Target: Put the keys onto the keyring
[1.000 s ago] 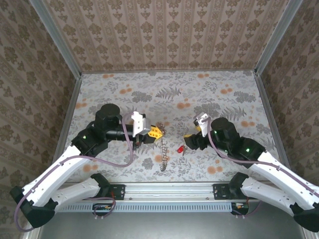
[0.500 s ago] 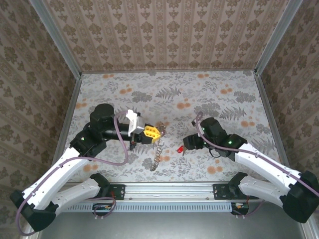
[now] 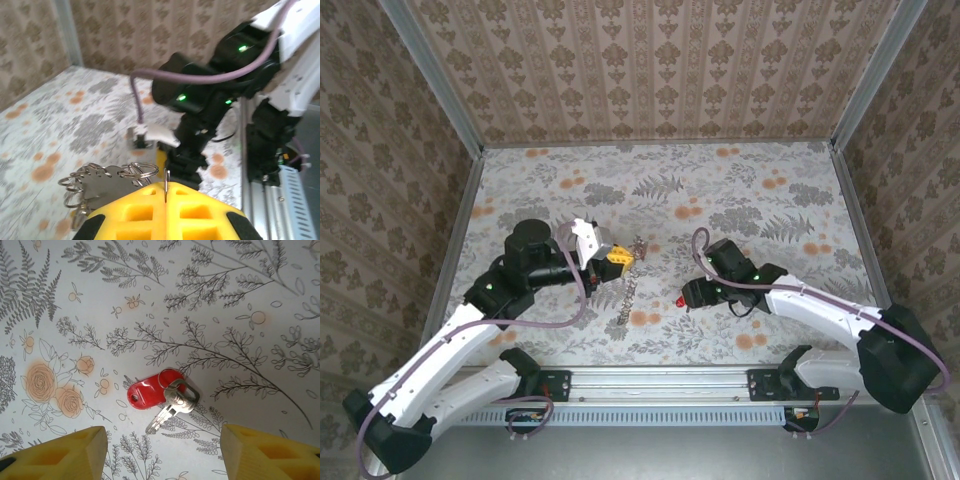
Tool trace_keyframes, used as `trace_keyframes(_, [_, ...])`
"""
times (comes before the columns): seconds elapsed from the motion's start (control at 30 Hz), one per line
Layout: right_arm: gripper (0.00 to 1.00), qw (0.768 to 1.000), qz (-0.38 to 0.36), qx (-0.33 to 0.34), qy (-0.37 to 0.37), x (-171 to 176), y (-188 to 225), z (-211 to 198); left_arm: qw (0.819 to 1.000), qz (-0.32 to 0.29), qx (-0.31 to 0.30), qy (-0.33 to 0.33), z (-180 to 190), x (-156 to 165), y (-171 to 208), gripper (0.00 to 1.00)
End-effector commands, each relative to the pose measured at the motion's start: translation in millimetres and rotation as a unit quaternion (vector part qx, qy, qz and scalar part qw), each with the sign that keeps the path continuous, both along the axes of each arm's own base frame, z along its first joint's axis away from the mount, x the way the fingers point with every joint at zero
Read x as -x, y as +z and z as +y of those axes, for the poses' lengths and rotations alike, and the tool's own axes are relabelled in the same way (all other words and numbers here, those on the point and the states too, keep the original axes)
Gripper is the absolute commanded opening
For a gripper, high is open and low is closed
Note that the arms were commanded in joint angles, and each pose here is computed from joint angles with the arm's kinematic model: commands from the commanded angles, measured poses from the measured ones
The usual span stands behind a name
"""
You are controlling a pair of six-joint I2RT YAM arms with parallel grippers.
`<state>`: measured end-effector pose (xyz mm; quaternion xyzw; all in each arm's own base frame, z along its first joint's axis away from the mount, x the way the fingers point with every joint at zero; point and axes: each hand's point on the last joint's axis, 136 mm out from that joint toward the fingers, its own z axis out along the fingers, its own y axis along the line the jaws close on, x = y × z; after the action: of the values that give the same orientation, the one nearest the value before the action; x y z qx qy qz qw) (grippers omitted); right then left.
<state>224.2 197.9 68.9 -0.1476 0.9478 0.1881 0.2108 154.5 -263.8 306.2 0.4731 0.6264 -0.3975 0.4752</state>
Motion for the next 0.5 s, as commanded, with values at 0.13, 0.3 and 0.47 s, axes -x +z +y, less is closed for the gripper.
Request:
trace_keyframes(0.13, [0.58,0.999,0.027,0.040,0.004,5.1,-15.7,7.8,0.995,-0.003,0.008,0.095,17.7,-23.0,-4.0,0.00])
trace_keyframes(0.3, [0.51,0.998,0.015,0.065,-0.001,-9.2,-15.1,9.2,0.995,-0.001,0.021,0.096,19.0,-23.3,-4.7,0.00])
trace_keyframes(0.47, [0.44,0.993,0.029,0.105,0.038,-18.8,-23.0,20.8,0.995,0.004,0.026,0.092,18.9,-22.0,-7.6,0.00])
